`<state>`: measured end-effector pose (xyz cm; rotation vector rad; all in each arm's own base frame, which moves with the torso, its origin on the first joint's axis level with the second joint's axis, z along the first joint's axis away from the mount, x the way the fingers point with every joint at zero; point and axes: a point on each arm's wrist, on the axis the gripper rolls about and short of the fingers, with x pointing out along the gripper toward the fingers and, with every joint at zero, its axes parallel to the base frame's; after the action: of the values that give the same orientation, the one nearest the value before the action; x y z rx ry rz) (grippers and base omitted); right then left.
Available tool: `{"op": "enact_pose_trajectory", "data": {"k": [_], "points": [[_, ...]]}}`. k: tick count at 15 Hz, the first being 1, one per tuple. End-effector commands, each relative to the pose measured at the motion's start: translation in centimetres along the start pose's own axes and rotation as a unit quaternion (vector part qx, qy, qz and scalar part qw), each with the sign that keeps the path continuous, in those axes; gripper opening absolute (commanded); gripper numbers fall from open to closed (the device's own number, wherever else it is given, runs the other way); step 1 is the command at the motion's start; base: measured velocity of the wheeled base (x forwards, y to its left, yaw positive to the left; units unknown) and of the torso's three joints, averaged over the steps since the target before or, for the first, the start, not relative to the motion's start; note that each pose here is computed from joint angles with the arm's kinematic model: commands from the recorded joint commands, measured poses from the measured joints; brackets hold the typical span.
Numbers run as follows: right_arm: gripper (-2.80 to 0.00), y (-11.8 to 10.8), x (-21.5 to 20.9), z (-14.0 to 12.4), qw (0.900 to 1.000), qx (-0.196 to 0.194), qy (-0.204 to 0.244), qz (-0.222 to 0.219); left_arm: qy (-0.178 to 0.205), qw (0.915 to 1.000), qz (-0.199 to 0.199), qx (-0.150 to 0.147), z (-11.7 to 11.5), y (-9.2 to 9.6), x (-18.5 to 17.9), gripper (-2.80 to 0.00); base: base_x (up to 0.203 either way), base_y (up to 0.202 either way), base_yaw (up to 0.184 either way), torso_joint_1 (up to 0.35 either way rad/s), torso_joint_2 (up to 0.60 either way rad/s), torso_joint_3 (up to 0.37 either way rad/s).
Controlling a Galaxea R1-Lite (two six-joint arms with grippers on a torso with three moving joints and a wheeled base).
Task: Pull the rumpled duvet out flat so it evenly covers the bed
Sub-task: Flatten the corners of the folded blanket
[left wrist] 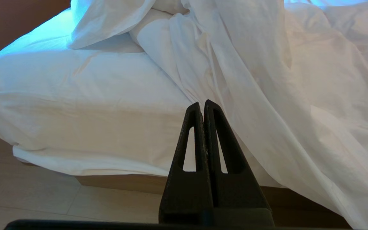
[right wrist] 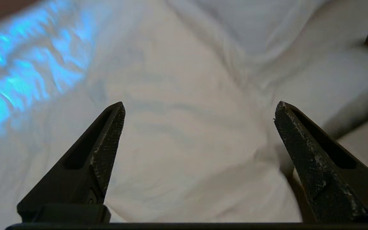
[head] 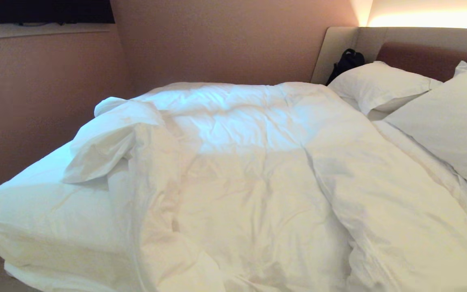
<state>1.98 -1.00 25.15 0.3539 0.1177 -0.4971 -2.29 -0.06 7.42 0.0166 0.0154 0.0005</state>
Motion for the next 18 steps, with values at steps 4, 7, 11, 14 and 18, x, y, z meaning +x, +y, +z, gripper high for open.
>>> {"op": "enact_pose_trajectory", "data": {"k": [4, 7, 11, 14, 18], "points": [[0.00, 3.4, 6.7, -2.2, 0.983, 0.074, 0.170, -0.014, 0.000, 1.0000, 0.001, 0.000, 0.0, 0.0, 0.0, -2.80, 0.000, 0.000, 0.000, 0.000, 0.00, 0.000], [-2.80, 5.3, 10.5, -3.9, 0.965, 0.072, 0.253, 0.005, 0.000, 1.0000, 0.001, 0.000, 0.0, 0.0, 0.0, -2.80, 0.000, 0.000, 0.000, 0.000, 0.00, 0.000], [-2.80, 7.2, 16.6, -8.0, 0.951, 0.052, 0.305, -0.007, 0.000, 1.0000, 0.001, 0.000, 0.0, 0.0, 0.0, -2.80, 0.000, 0.000, 0.000, 0.000, 0.00, 0.000], [-2.80, 8.2, 19.1, -9.2, 0.954, 0.017, 0.300, 0.016, 0.000, 1.0000, 0.001, 0.000, 0.0, 0.0, 0.0, -2.80, 0.000, 0.000, 0.000, 0.000, 0.00, 0.000], [-2.80, 9.2, 20.2, -10.0, 0.948, -0.003, 0.316, 0.028, 0.000, 1.0000, 0.000, 0.000, 0.0, 0.0, 0.0, -2.80, 0.000, 0.000, 0.000, 0.000, 0.00, 0.000]]}}
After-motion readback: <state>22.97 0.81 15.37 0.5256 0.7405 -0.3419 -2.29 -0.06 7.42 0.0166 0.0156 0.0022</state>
